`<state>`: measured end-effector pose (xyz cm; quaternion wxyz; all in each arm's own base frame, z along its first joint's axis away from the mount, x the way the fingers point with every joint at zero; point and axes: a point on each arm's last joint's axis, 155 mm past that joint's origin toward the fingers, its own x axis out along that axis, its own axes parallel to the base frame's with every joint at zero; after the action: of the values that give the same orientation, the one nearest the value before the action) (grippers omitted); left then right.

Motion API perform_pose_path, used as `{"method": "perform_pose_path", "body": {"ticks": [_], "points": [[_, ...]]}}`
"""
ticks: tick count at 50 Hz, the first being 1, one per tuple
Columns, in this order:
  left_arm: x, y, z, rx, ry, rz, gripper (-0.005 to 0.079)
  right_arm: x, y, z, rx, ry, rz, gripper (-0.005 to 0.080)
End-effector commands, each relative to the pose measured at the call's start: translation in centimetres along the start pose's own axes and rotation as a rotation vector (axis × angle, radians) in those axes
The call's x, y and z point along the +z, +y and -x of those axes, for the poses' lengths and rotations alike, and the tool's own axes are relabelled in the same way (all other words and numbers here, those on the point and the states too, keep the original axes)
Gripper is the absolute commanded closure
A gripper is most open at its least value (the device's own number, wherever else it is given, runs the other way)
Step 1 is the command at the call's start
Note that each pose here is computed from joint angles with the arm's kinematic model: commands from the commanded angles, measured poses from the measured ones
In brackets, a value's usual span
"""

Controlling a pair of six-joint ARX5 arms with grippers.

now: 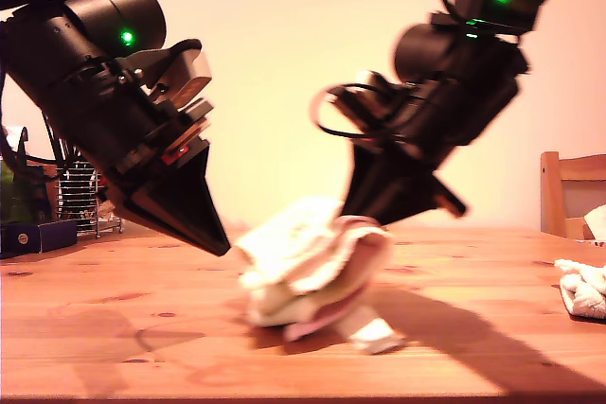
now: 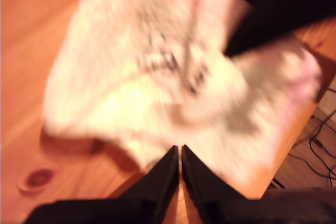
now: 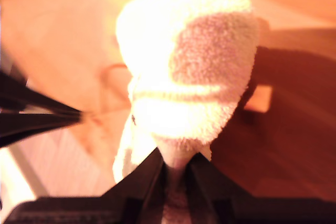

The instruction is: Fold the tea towel in front of you. After folding it, place it to the right side.

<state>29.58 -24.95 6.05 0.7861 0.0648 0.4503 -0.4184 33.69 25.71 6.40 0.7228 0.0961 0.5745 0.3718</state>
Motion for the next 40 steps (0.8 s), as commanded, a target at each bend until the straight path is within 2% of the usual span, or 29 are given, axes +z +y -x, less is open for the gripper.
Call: {"method": "perform_pose_path", "body": {"ticks": [1, 10, 18, 31, 40], "points": [[-0.4, 0.4, -0.2, 0.008, 0.001, -0.017, 0.0766, 0.4, -0.4, 0.1, -0.016, -0.004, -0.003, 0.0764], [-0.2, 0.8, -0.1, 0.017, -0.008, -0.020, 0.0766, 1.5, -2.2, 2.4, -0.119, -0.063, -0.001, 0.0764], [0.0, 1.0, 0.0, 0.021, -0.017, -0.019, 0.0766, 2.5, -2.4, 5.0, -0.142, -0.125, -0.002, 0.0764], [0.0, 1.1, 0.0, 0.023, -0.017, -0.016, 0.0766, 2.3, -5.3, 7.7, -0.220, -0.153, -0.053, 0.0764], [-0.1, 1.2, 0.1, 0.025, -0.016, -0.013, 0.0766, 2.5, -5.9, 9.9, -0.253, -0.197, -0.062, 0.0764]]}}
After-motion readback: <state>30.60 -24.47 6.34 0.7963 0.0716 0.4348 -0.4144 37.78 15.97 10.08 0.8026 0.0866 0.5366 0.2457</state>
